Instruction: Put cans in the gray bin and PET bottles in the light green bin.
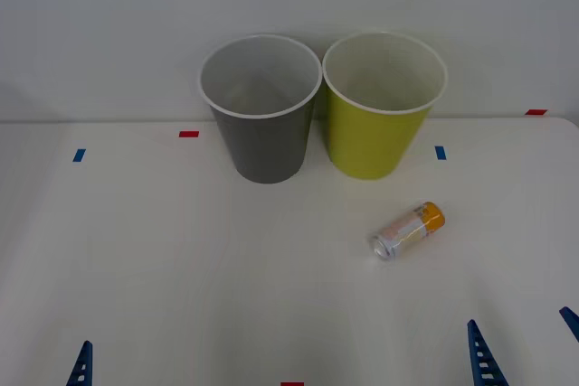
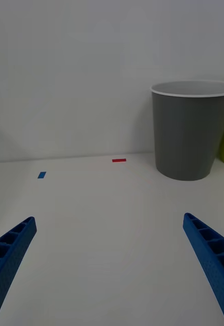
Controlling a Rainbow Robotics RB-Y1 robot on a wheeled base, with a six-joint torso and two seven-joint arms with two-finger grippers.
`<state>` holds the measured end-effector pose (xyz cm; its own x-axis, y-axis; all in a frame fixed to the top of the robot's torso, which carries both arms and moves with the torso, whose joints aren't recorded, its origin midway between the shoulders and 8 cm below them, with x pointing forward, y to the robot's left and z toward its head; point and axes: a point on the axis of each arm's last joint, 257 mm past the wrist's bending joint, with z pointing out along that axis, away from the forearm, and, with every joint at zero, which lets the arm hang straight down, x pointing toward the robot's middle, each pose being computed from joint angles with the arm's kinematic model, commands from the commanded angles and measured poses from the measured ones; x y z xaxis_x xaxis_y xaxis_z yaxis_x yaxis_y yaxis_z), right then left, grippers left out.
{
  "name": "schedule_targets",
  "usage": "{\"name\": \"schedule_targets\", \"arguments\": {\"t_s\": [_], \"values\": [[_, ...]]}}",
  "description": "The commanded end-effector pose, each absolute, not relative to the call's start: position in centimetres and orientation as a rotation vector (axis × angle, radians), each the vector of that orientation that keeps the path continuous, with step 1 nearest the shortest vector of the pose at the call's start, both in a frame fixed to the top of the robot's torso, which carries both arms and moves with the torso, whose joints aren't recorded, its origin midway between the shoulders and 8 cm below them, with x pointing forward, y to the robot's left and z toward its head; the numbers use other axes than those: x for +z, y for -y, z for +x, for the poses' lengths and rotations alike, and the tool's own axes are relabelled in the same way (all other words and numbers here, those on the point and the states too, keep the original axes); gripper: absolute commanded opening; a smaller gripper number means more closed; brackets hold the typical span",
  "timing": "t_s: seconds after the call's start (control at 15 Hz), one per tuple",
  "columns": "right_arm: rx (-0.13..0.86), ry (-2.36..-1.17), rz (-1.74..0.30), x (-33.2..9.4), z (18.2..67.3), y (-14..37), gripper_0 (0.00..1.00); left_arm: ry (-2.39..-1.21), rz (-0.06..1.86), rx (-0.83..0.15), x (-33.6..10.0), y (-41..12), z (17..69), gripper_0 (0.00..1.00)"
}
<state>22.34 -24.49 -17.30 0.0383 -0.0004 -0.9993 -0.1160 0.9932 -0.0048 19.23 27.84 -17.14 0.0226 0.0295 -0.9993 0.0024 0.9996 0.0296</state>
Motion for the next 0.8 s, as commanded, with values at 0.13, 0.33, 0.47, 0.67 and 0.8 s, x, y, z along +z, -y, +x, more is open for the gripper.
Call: {"name": "schedule_targets", "arguments": {"t_s": [0.13,0.33,0.47,0.67,0.8], "values": [[0.089,-1.531,-0.093,-17.3,22.34,24.49,1.0,-1.548,0.025,0.021,-17.14,-27.84,19.23,1.0],[0.089,-1.531,-0.093,-17.3,22.34,24.49,1.0,-1.548,0.025,0.021,-17.14,-27.84,19.23,1.0],[0.089,-1.531,-0.093,-17.3,22.34,24.49,1.0,-1.548,0.025,0.021,-17.14,-27.84,19.23,1.0],[0.089,-1.531,-0.093,-17.3,22.34,24.49,1.0,-1.548,0.025,0.021,-17.14,-27.84,19.23,1.0],[0.089,-1.531,-0.093,-17.3,22.34,24.49,1.0,-1.548,0.025,0.021,-17.14,-27.84,19.23,1.0]]}}
